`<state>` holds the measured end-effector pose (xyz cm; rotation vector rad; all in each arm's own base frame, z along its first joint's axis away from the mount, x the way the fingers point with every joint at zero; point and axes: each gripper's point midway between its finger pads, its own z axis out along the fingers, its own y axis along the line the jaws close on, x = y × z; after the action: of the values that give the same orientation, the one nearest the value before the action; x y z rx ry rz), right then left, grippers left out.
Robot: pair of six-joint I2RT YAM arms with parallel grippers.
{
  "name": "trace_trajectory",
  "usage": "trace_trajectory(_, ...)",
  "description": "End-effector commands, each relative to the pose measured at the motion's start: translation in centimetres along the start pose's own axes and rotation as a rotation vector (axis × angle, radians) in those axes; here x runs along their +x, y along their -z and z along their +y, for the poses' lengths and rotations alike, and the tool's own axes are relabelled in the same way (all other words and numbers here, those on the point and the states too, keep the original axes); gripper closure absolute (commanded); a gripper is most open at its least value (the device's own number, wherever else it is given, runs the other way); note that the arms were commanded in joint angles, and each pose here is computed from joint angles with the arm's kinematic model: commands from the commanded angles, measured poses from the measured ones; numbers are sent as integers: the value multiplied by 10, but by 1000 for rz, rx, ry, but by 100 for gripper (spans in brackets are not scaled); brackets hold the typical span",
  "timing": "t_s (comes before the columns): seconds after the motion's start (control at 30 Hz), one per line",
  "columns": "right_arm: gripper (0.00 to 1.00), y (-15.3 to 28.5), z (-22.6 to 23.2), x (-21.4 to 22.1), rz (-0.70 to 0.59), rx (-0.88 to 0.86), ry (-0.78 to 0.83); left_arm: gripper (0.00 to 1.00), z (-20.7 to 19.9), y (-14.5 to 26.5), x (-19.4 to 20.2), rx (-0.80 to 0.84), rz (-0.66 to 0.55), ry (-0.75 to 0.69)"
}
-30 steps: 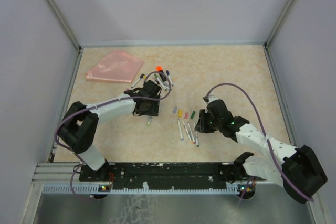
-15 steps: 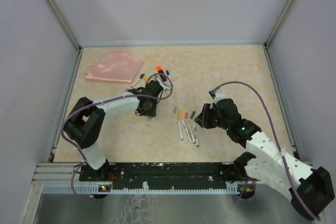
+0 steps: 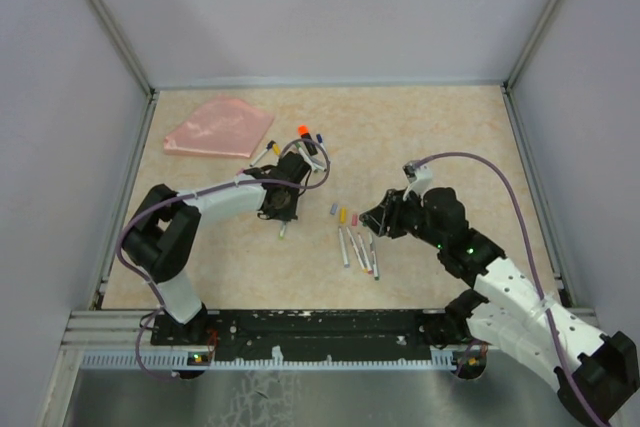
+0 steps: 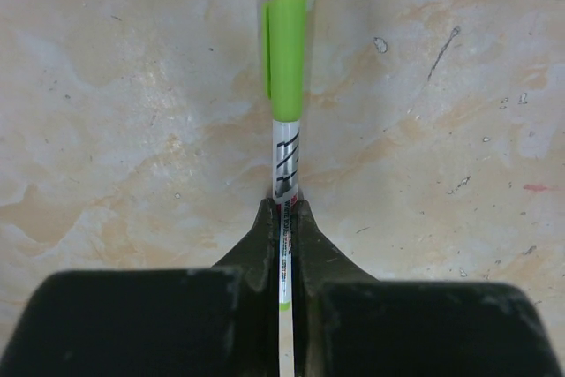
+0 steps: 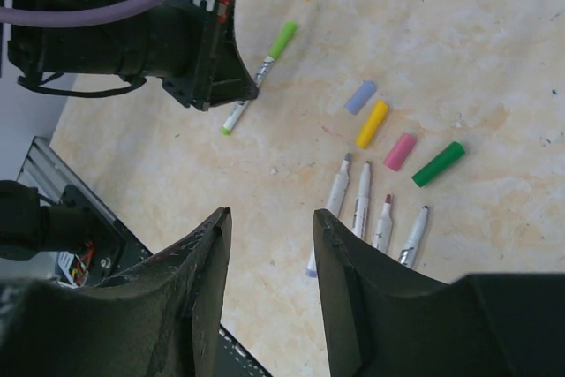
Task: Open the pen caps
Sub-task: Pick up the pen from the center of the board.
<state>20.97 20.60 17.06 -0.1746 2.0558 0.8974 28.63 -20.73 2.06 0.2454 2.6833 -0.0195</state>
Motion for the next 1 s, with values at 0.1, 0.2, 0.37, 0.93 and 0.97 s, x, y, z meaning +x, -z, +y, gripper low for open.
trace_trajectory(0.1,56,7,37,-31,-115,-171,24,100,-15,28,-23,98,-68,5)
trace_trajectory(0.2,55,9,46,-35,-136,-215,23,100,-27,48,-34,192,-123,19)
trace_trajectory(0.37,55,14,58,-44,-175,-271,13,100,-57,94,-51,433,-248,36)
trace_trajectory(0.93,49,27,96,-82,-248,-399,-62,100,-126,252,-84,1255,-639,136)
trace_trajectory(0.97,48,27,98,-83,-248,-403,-60,100,-127,254,-85,1275,-639,158)
